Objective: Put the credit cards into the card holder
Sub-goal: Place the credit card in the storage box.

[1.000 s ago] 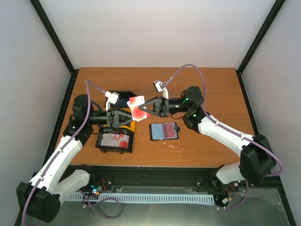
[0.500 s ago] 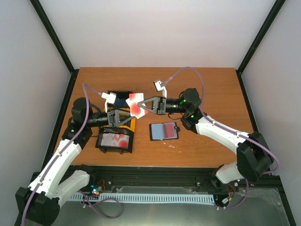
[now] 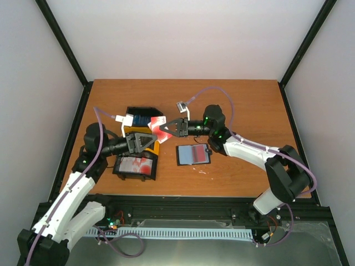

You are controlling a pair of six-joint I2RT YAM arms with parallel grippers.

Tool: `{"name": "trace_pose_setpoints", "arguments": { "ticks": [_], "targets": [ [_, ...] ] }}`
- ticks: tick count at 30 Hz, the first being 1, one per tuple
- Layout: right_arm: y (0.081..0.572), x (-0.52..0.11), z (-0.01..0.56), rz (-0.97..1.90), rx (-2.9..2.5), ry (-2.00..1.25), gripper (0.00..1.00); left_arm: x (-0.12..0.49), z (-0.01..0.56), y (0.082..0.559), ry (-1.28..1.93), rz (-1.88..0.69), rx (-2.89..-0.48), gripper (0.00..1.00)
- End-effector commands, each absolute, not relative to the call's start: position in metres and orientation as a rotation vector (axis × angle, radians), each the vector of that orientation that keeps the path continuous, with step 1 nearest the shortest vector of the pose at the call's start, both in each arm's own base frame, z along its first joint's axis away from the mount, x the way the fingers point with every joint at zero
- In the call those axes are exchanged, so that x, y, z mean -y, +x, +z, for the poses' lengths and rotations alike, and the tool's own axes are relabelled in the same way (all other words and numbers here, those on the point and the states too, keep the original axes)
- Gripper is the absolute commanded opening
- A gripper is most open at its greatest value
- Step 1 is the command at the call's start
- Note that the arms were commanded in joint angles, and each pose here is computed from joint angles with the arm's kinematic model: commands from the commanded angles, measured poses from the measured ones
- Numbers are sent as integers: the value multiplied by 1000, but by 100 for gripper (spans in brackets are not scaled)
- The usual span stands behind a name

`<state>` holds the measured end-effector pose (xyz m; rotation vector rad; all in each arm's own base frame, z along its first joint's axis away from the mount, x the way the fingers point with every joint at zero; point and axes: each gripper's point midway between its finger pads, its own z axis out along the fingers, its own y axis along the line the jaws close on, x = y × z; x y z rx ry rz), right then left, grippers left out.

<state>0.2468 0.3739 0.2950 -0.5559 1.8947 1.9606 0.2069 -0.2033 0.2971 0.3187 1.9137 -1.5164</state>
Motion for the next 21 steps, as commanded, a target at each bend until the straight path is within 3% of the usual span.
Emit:
{"name": "trace_pose_setpoints", "arguments": {
  "ticks": [1, 3, 10, 21],
  "targets": [
    [241, -379, 286, 1978, -1908, -610, 3, 199, 303, 223, 211, -1482, -1929, 62],
    [239, -381, 284, 1992, -1908, -620, 3, 195, 294, 229, 148, -1446, -1975, 51],
    [239, -381, 274, 1993, -1930, -580, 3, 195, 273, 227, 102, -1454, -2042, 29],
    [245, -384, 273, 2020, -1909, -523, 3, 201, 250, 212, 121, -1549, -2116, 35]
  ]
}}
